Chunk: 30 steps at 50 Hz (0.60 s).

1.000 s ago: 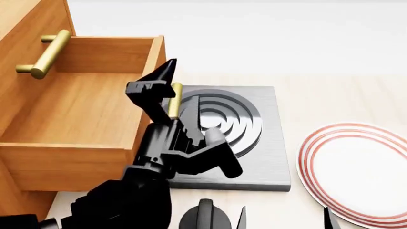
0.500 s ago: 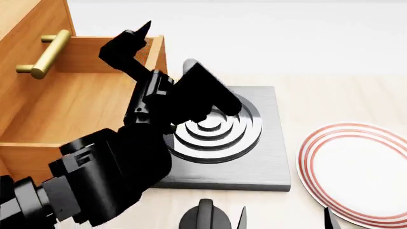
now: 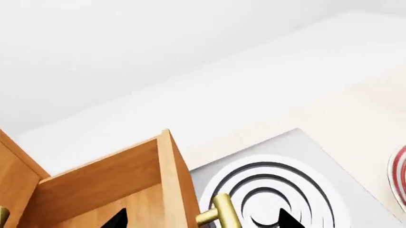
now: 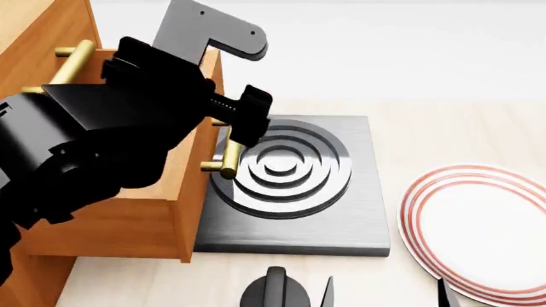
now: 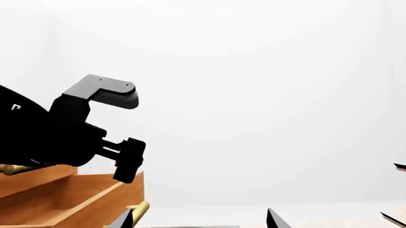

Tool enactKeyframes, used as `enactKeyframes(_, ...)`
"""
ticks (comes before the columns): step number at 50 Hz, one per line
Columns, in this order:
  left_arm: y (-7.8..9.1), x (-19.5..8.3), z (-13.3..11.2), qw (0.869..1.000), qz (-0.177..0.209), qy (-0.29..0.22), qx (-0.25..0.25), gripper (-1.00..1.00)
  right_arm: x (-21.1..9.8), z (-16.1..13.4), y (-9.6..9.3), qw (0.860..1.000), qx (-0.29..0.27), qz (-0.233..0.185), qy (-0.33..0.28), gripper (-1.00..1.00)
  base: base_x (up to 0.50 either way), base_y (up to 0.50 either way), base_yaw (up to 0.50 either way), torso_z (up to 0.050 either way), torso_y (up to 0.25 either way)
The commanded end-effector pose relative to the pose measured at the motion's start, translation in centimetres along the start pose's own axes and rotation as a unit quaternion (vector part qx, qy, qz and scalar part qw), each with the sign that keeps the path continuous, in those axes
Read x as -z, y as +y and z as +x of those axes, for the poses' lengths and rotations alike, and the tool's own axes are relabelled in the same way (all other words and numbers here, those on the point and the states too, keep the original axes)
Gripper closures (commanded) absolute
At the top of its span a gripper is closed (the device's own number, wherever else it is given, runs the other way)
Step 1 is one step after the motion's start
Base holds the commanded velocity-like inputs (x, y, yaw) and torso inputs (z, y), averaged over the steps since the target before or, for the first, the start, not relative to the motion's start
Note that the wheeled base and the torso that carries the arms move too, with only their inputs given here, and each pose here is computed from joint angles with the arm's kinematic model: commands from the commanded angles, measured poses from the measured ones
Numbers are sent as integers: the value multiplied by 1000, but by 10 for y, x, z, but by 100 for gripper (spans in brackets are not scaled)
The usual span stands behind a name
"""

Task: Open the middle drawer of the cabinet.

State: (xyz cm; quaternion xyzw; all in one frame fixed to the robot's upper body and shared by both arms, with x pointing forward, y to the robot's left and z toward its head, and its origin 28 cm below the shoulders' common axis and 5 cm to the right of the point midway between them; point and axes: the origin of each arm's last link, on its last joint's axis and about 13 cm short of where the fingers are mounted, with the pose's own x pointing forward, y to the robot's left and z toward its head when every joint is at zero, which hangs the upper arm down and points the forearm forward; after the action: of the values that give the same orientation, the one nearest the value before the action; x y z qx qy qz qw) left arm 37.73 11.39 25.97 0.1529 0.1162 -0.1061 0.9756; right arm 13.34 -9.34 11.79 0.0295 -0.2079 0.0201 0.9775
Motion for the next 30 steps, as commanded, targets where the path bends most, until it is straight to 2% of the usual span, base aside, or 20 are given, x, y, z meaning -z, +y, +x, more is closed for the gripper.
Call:
enactKeyframes(1,12,-14,-7,998,-51,27,32,-100,0,0,-1,1000,1,0,0,-100,0,0,0,0,0)
enactKeyframes(2,13,-15,-7,998,-56,30,31,-100,0,0,-1,1000,1,0,1,-100,0,0,0,0,0)
enactKeyframes(3,14,-16,-9,995,-79,39,41,-100,1,0,-1,1000,1,0,1,-100,0,0,0,0,0)
enactKeyframes(6,14,-16,-9,995,-79,39,41,-100,1,0,-1,1000,1,0,1,-100,0,0,0,0,0)
enactKeyframes(7,19,-20,-11,992,-98,47,72,-100,1,0,-1,1000,1,0,1,-100,0,0,0,0,0)
enactKeyframes(9,20,-20,-11,989,-111,60,77,-100,0,0,-1,1000,1,0,1,-100,0,0,0,0,0)
enactKeyframes(12,23,-19,-12,982,-152,80,78,-100,1,0,0,1000,1,0,1,-100,0,0,0,0,0)
enactKeyframes(14,26,-18,-11,981,-156,86,73,-100,0,0,0,1000,0,0,1,-100,0,0,0,0,0)
enactKeyframes(15,27,-18,-11,977,-178,94,71,-100,1,0,0,1000,1,-1,2,-100,0,0,0,0,0)
enactKeyframes(18,27,-18,-11,973,-193,101,72,-100,0,0,0,1000,1,-1,1,-100,0,0,0,0,0)
enactKeyframes(19,28,-20,-12,969,-217,100,69,-100,0,0,0,1000,1,-1,1,-100,0,0,0,0,0)
enactKeyframes(26,32,-17,-10,969,-215,106,58,-100,0,0,0,1000,1,0,1,-100,0,0,0,0,0)
enactKeyframes(27,33,-15,-8,966,-229,108,47,-100,0,0,0,1000,1,-1,1,-100,0,0,0,0,0)
enactKeyframes(30,34,-11,-5,967,-226,110,41,-100,1,0,0,1000,0,-1,2,-100,0,0,0,0,0)
